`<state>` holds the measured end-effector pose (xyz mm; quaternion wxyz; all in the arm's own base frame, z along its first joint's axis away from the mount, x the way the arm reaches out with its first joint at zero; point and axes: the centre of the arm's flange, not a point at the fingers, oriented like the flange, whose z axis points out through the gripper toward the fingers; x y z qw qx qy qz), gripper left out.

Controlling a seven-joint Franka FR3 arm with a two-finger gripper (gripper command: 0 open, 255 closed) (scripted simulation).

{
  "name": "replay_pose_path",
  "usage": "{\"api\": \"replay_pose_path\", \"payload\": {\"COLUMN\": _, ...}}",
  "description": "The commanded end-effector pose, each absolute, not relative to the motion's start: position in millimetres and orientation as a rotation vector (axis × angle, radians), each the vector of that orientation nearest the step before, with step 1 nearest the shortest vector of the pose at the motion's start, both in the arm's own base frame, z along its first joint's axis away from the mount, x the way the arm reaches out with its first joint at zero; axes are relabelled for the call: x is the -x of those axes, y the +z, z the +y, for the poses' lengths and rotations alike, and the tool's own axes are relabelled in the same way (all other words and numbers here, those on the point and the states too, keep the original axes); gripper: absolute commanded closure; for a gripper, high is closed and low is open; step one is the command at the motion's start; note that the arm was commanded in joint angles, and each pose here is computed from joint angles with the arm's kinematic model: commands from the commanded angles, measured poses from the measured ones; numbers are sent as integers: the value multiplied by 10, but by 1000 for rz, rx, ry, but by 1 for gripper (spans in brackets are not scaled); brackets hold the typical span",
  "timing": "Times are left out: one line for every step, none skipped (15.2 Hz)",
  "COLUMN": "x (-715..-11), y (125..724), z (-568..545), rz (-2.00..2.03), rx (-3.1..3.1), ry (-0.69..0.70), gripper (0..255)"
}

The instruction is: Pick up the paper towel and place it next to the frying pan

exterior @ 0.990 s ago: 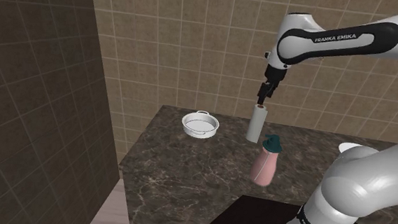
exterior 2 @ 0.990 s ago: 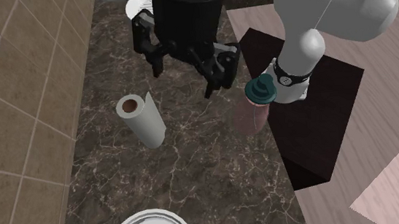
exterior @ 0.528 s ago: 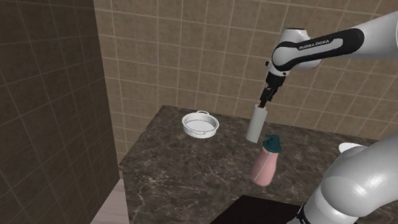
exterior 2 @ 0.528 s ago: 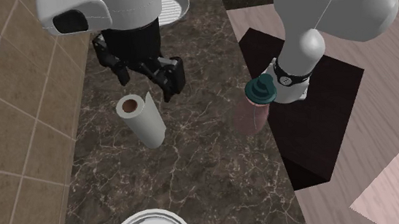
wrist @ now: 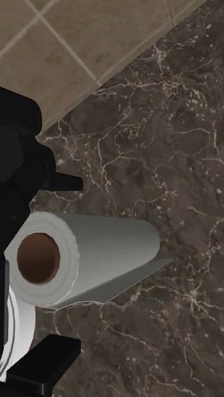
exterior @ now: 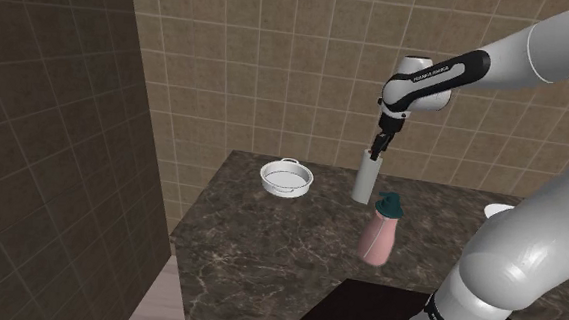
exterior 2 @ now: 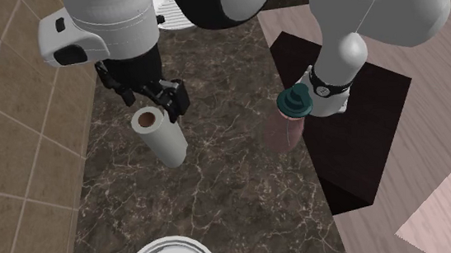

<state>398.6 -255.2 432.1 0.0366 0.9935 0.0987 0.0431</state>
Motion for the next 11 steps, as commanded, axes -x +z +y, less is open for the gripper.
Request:
{"api": "replay_pose_path", "payload": {"x": -3995, "y": 4212, "z": -2557, "rz": 303, "rx": -3050, "ry": 133, "gripper": 0}}
{"api": "replay_pose_path", "payload": {"x": -4003, "y": 4129, "z": -2562, "rz": 303, "rx": -3050, "ry": 133, "gripper": 0}}
{"api": "replay_pose_path", "payload": {"x": -4003, "y": 4129, "z": -2562, "rz": 303, "rx": -3050, "ry": 133, "gripper": 0}}
{"api": "replay_pose_path", "payload": {"x": -4003, "y": 4130, "z": -2562, "rz": 303, "rx": -3050, "ry": 133, "gripper": 0}}
{"api": "replay_pose_path", "payload": {"x": -4003, "y": 4129, "z": -2562, "rz": 303, "rx": -3050, "ry": 133, "gripper": 0}}
{"api": "replay_pose_path", "payload": {"x": -4003, "y": 4129, "z": -2562, "rz": 303, "rx": -3050, "ry": 133, "gripper": 0}}
{"api": "replay_pose_path", "payload": {"x": -4003, "y": 4129, "z": -2562, "rz": 303, "rx": -3050, "ry": 133, "gripper": 0}}
{"api": "replay_pose_path", "payload": {"x": -4003, "y": 4129, "z": -2562, "rz": 303, "rx": -3050, "ry": 133, "gripper": 0}}
{"api": "replay_pose_path", "payload": {"x": -4003, "y": 4129, "z": -2562, "rz": 303, "rx": -3050, "ry": 133, "gripper": 0}}
{"api": "replay_pose_path", "payload": {"x": -4003, "y": 4130, "z": -2562, "rz": 303, "rx": -3050, "ry": 133, "gripper": 0}}
{"api": "replay_pose_path", "payload": {"x": -4003, "y": 4130, "z": -2562, "rz": 303, "rx": -3050, "ry": 133, "gripper": 255}}
